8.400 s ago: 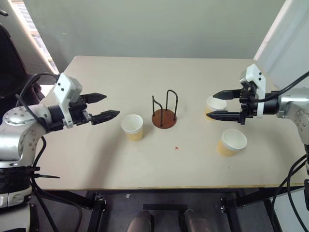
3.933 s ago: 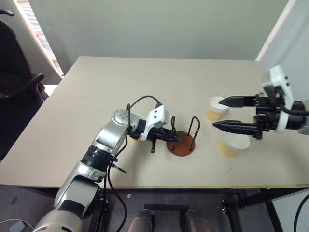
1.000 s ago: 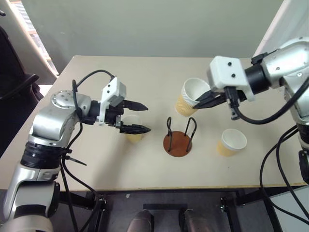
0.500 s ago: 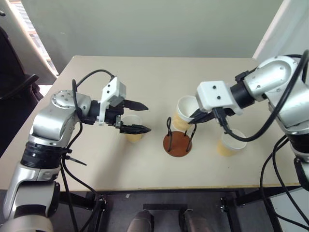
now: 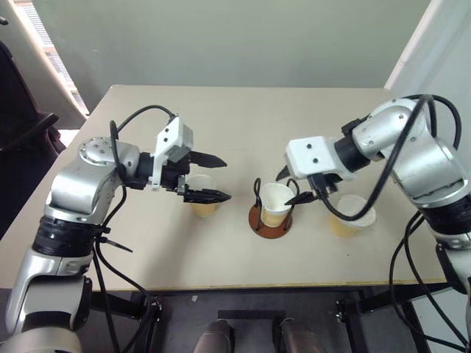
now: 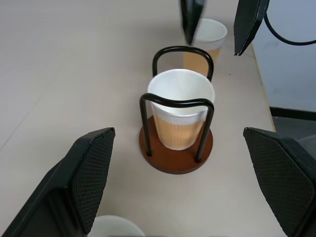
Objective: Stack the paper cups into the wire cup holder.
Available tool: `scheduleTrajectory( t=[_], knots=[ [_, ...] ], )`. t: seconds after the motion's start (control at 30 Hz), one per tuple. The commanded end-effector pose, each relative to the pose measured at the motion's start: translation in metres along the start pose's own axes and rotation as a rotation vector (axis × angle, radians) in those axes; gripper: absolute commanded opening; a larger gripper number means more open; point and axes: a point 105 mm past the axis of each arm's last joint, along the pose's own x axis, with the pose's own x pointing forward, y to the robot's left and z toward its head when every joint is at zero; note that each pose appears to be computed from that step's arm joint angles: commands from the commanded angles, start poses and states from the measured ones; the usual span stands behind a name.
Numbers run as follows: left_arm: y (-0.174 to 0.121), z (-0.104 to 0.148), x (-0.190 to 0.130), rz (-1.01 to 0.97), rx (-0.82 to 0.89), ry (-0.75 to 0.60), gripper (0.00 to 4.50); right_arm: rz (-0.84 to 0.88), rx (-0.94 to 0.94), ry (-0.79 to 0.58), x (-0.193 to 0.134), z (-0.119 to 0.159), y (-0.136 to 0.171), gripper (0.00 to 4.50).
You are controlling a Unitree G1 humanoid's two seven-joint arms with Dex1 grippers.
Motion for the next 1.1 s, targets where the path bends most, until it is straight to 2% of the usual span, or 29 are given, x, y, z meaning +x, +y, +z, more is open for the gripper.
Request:
scheduleTrajectory(
  t=[0.03, 0.2, 0.3, 0.43, 0.5, 0.73, 1.1],
  knots=[
    [0.005, 0.008, -0.007, 0.067, 0.063, 0.016, 4.50, -0.110, 0.042, -0.064, -0.023, 0.010, -0.012, 2.56],
    [0.004, 0.005, -0.015, 0.127, 0.167, 0.145, 4.50, -0.161, 0.251, -0.283, -0.050, 0.026, -0.013, 2.56],
    [-0.001, -0.001, -0.019, 0.129, 0.203, 0.249, 4.50, -0.161, 0.349, -0.364, -0.061, 0.029, -0.010, 2.56],
    [-0.003, -0.024, -0.031, 0.169, 0.241, 0.466, 4.50, -0.117, 0.433, -0.464, -0.072, 0.037, -0.004, 2.56],
    [-0.004, -0.035, -0.035, 0.175, 0.245, 0.533, 4.50, -0.107, 0.446, -0.487, -0.073, 0.039, -0.002, 2.56],
    [0.003, -0.056, -0.031, 0.200, 0.239, 0.634, 4.50, -0.081, 0.432, -0.520, -0.072, 0.046, 0.001, 2.56],
    [0.008, -0.054, -0.011, 0.161, 0.304, 0.608, 4.50, -0.084, 0.431, -0.505, -0.071, 0.046, 0.002, 2.56]
  ],
)
